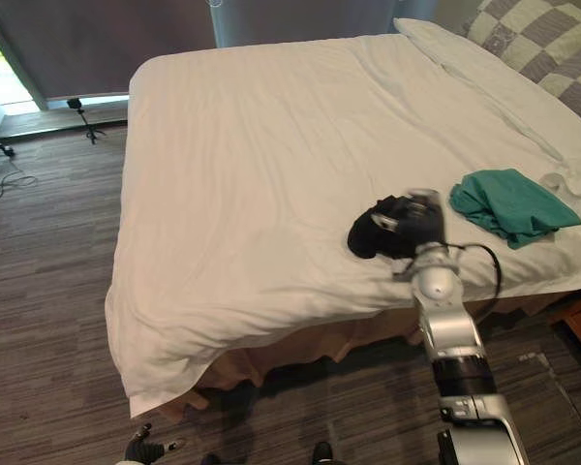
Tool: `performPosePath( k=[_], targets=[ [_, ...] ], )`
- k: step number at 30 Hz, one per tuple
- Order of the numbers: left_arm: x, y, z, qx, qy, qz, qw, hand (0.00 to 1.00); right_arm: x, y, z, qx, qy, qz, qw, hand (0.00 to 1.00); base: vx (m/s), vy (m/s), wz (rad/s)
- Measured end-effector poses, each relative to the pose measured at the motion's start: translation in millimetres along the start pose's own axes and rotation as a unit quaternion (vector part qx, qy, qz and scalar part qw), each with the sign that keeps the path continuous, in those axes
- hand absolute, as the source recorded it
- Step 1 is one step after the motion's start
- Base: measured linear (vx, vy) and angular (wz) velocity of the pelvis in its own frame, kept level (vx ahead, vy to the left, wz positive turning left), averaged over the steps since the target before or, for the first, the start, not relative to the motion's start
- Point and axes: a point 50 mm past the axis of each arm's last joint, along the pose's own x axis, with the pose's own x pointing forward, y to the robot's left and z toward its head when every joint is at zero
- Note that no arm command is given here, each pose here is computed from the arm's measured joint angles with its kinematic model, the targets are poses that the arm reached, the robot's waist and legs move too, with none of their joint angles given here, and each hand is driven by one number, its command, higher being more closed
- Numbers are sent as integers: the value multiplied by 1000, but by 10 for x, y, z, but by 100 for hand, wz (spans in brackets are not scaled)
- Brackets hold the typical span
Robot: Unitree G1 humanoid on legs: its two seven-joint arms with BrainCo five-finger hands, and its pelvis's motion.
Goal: Tidy the bed and pick cloth on bed and put in laundry
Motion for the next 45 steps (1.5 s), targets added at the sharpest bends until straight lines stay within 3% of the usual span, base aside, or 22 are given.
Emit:
performPosePath(
  k=[4,6,9,14,18,26,31,33,37,41,45],
  targets=[
    [16,-65,34,-2,2,-13,1000,0,158,506,216,89,-37,122,988,100,-21,-16,19],
    [51,-60,144,-9,-10,-12,1000,0,196,961,361,160,-50,200,965,100,-70,-22,41],
    [98,-32,302,-23,-26,-3,999,0,188,1362,509,205,-62,262,941,100,-111,-9,31],
    [173,30,708,-41,-74,17,996,0,217,1850,593,215,-50,343,913,100,-128,11,19],
    [183,13,888,-23,-100,25,994,0,181,2003,235,187,23,370,910,100,-57,46,6],
    [134,-179,1451,10,-191,-3,982,0,221,1902,-171,153,87,340,924,100,-8,49,11],
    [-11,-492,1836,18,-243,-53,968,0,500,1504,-267,128,106,289,943,100,-16,36,13],
    [-26,-523,1856,21,-248,-59,967,0,536,1337,-395,128,133,258,948,100,-5,27,4],
    [-41,-577,1778,33,-252,-68,965,0,549,642,-699,142,201,157,957,100,-12,37,3],
    [-9,-518,1620,10,-241,-61,969,0,466,411,-820,199,213,128,948,100,-6,51,-14],
    [45,-364,1193,-39,-199,-46,978,0,-38,260,-1206,252,230,110,933,100,5,42,-15]
  ],
)
